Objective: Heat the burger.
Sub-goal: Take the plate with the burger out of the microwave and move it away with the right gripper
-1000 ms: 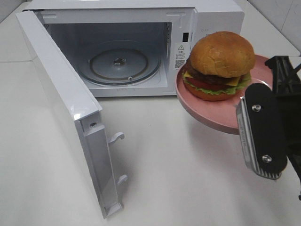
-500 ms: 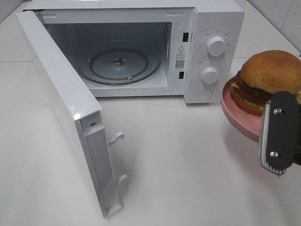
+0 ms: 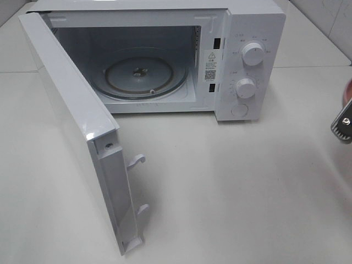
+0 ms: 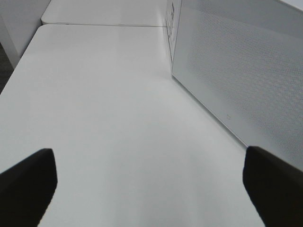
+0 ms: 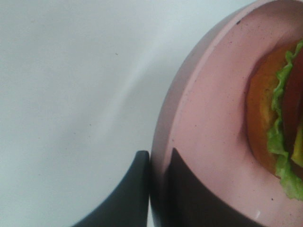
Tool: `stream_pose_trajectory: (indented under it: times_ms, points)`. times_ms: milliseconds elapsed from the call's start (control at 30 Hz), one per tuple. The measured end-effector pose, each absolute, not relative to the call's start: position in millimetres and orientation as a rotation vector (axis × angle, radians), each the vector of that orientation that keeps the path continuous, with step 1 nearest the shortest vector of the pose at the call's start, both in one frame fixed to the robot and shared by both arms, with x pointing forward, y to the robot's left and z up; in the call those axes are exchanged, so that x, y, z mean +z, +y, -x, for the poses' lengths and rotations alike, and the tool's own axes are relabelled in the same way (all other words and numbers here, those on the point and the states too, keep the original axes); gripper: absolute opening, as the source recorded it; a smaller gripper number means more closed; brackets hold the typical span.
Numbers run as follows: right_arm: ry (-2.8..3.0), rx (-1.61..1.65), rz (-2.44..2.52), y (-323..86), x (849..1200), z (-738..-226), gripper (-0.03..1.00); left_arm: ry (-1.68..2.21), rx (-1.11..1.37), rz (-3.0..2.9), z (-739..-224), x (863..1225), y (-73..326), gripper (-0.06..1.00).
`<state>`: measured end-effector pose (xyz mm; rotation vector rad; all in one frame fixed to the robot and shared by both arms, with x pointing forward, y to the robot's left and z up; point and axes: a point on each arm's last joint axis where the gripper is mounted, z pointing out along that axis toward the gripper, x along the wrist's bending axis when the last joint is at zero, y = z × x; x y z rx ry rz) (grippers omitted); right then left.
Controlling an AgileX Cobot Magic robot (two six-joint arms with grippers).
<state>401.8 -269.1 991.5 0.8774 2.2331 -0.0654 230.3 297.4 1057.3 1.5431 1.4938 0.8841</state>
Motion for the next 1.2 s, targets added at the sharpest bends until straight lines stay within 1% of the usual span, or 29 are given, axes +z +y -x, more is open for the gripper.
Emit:
stream_pose_trajectory:
  times_ms: [233,400,833,1000,1200]
  points:
    - [2.100,-0.125,-1.149,-282,977,-416,0.08,1.494,0.884,-1.543,-230,1057,297,0.99]
    - [2.039,-0.185,-1.267,-293,965,-426,0.08,1.494,0.884,-1.543,-230,1057,297,0.99]
    - [1.863,-0.216,-1.495,-321,941,-445,0.08,1.494,0.884,-1.543,-230,1057,297,0.99]
    - [1.871,-0.204,-1.513,-319,931,-450,0.08,1.494,0.884,-1.543,-230,1057,297,0.99]
    - [1.930,-0.228,-1.558,-315,905,-455,0.09,1.494,0.884,-1.543,-230,1057,297,0.99]
